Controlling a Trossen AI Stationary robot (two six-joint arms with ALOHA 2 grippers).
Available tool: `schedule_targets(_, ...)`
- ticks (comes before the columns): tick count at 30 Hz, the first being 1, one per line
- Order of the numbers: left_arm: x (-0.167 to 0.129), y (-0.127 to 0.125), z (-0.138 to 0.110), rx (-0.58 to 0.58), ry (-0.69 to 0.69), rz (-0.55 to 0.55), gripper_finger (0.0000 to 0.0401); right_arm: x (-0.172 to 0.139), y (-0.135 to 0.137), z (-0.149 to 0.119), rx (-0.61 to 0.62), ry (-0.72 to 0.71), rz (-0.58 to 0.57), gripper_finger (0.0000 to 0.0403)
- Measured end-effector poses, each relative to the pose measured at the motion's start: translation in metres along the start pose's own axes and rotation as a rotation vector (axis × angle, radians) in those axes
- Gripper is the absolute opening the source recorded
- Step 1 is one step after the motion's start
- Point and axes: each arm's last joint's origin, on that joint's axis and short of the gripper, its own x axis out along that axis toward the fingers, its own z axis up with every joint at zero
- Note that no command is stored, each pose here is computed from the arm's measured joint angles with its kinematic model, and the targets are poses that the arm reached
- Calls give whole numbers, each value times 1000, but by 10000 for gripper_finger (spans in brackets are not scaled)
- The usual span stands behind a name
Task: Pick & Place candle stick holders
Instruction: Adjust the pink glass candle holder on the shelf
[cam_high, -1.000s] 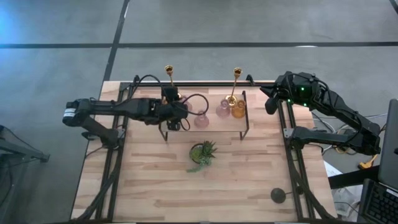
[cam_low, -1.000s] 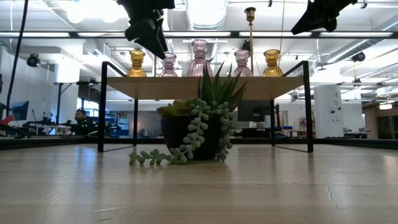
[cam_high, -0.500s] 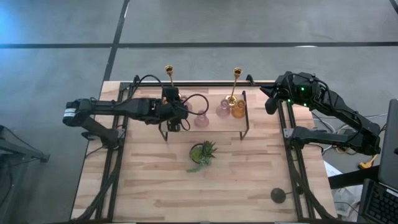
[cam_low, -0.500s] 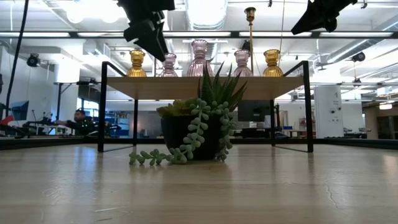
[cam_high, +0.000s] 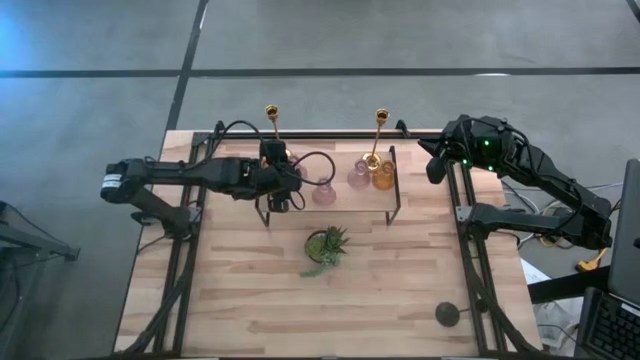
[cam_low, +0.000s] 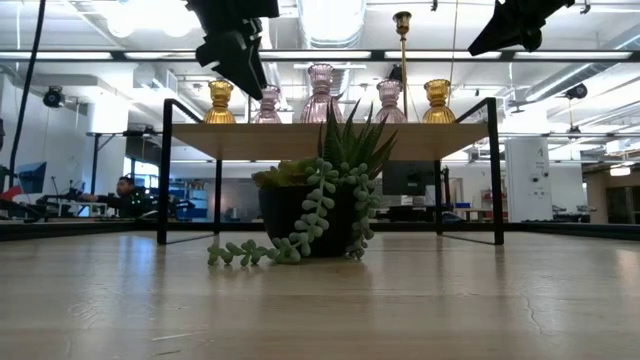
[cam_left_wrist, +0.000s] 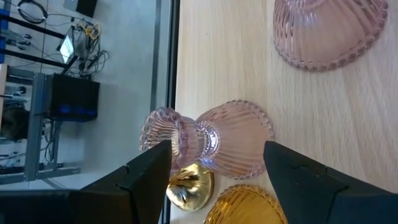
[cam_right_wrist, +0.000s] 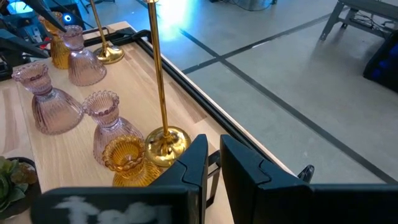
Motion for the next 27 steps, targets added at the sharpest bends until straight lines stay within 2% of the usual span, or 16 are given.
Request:
schedule_targets(18, 0, -2, 0, -39, -8, -51, 257, 0, 0, 0, 0, 0, 0, 38)
schedule_targets(27, 0, -1, -1, -23, 3, -25, 257, 0, 0, 0, -1, 0, -1, 38)
